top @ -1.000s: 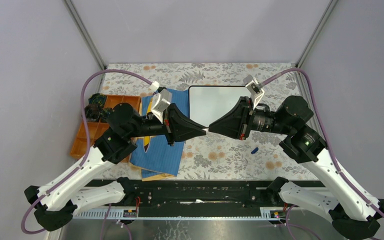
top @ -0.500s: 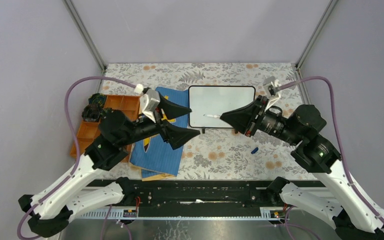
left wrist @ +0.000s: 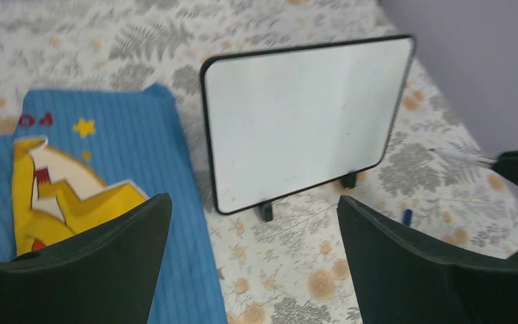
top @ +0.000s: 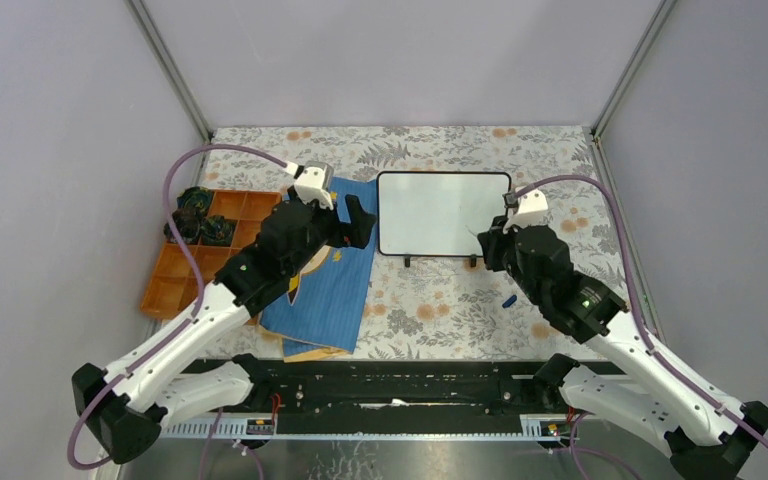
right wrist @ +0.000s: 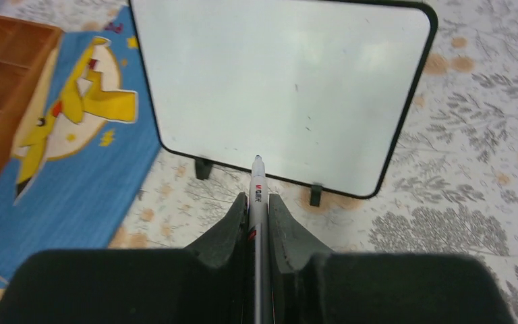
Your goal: Write a sentence on the whiteboard
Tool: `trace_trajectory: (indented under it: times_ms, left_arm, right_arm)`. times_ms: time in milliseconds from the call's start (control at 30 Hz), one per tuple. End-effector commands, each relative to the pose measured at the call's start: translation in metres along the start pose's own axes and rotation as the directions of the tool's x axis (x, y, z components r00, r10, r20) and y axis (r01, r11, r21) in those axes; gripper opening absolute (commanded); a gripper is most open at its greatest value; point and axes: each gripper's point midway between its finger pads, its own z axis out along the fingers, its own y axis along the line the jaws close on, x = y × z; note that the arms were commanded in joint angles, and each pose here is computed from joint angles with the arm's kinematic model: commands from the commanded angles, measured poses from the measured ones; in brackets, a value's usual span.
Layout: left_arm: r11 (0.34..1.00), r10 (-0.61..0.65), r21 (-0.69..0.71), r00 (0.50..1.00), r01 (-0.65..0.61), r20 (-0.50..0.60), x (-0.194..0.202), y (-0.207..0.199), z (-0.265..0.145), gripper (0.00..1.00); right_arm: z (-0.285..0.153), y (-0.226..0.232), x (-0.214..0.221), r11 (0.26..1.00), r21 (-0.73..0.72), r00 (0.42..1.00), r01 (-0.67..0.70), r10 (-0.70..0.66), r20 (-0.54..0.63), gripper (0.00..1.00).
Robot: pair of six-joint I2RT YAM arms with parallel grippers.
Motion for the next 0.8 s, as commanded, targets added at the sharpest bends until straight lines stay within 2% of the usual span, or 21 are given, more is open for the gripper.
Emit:
trace_trajectory:
  times_ms: [0, 133, 233, 500, 667, 767]
  left_arm:
    - [0.99, -0.112, -0.076, 0.993, 0.116, 0.047, 0.003, 0.022, 0.012, 0.99]
    - [0.967, -0.219, -0.101, 0.964, 0.235, 0.148, -0.001, 0.036, 0.021, 0.99]
    - [0.968, -0.209, -0.095, 0.958, 0.23, 0.194, -0.001, 0.043, 0.022, 0.99]
    - [0.99, -0.135, -0.022, 0.99, 0.136, 0.037, 0.035, 0.036, 0.044, 0.99]
    - [0.992, -0.128, 0.015, 0.992, 0.128, 0.0, 0.048, 0.031, 0.048, 0.99]
    - [0.99, -0.14, 0.011, 0.99, 0.14, -0.02, 0.058, 0.033, 0.047, 0.99]
  right_arm:
    - [0.001, -0.015, -0.022, 0.993, 0.089, 0.988, -0.071, 0.059, 0.14, 0.0]
    - [0.008, -0.006, -0.011, 0.996, 0.033, 0.988, -0.086, 0.081, 0.132, 0.0]
    - [0.011, -0.002, -0.006, 0.998, 0.009, 0.989, -0.07, 0.068, 0.128, 0.0]
    - [0.017, 0.015, -0.003, 0.993, -0.086, 0.988, -0.078, 0.088, 0.123, 0.0]
    - [0.02, 0.023, -0.008, 0.988, -0.117, 0.985, -0.1, 0.115, 0.13, 0.0]
    - [0.02, 0.02, -0.014, 0.993, -0.101, 0.986, -0.063, 0.078, 0.147, 0.0]
